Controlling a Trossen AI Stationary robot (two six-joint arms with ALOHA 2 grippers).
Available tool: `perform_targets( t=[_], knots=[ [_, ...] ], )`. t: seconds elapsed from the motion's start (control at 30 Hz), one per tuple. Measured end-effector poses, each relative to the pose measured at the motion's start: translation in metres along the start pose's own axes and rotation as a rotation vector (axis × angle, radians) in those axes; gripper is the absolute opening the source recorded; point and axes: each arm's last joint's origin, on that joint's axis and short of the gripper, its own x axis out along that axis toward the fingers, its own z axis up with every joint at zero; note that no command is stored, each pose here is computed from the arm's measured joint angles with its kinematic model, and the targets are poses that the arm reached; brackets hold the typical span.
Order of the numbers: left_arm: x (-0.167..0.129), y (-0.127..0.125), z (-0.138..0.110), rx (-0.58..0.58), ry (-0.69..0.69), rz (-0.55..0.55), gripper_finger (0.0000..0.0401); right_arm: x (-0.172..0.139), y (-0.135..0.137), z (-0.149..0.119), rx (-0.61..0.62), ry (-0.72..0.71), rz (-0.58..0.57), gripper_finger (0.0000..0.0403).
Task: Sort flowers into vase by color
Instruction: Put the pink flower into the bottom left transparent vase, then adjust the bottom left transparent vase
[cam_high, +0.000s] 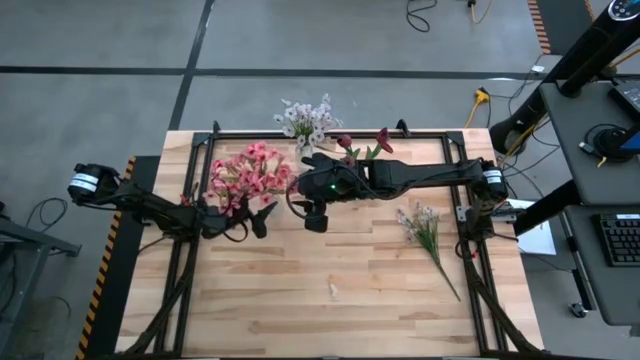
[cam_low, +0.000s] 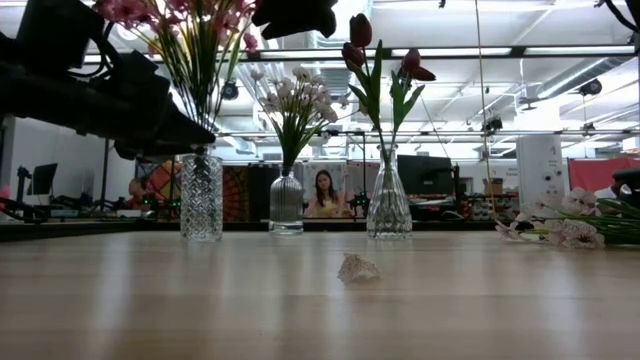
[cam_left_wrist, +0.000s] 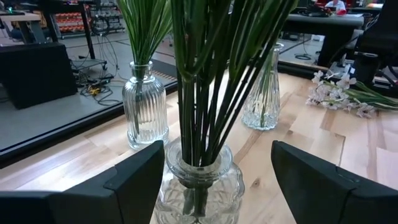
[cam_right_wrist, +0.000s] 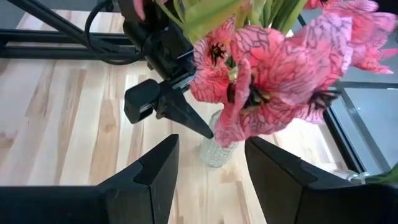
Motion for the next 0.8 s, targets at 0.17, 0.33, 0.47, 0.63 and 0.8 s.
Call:
perform_targets(
  t=[0.17, 0.33, 0.47, 0.63, 0.8],
  knots=[
    [0.000, 0.000, 0.001, -0.009, -0.004, -0.001, 0.0277, -0.005, -0.001, 0.002, 0.002, -0.005, -0.001, 0.0178],
    [-0.001, 0.000, 0.002, -0.016, -0.011, -0.003, 0.0277, -0.015, -0.002, 0.005, 0.007, -0.022, -0.002, 0.0178],
    [-0.001, 0.000, 0.003, -0.027, -0.012, -0.003, 0.0277, -0.018, -0.003, 0.007, 0.007, -0.031, -0.003, 0.0178],
    [-0.001, 0.000, 0.003, -0.035, -0.013, -0.003, 0.0277, -0.018, -0.002, 0.004, 0.006, -0.003, 0.008, 0.0178],
    [-0.001, 0.000, 0.003, -0.035, -0.012, -0.003, 0.0277, -0.010, -0.001, -0.014, 0.043, 0.114, 0.011, 0.0178]
  ],
)
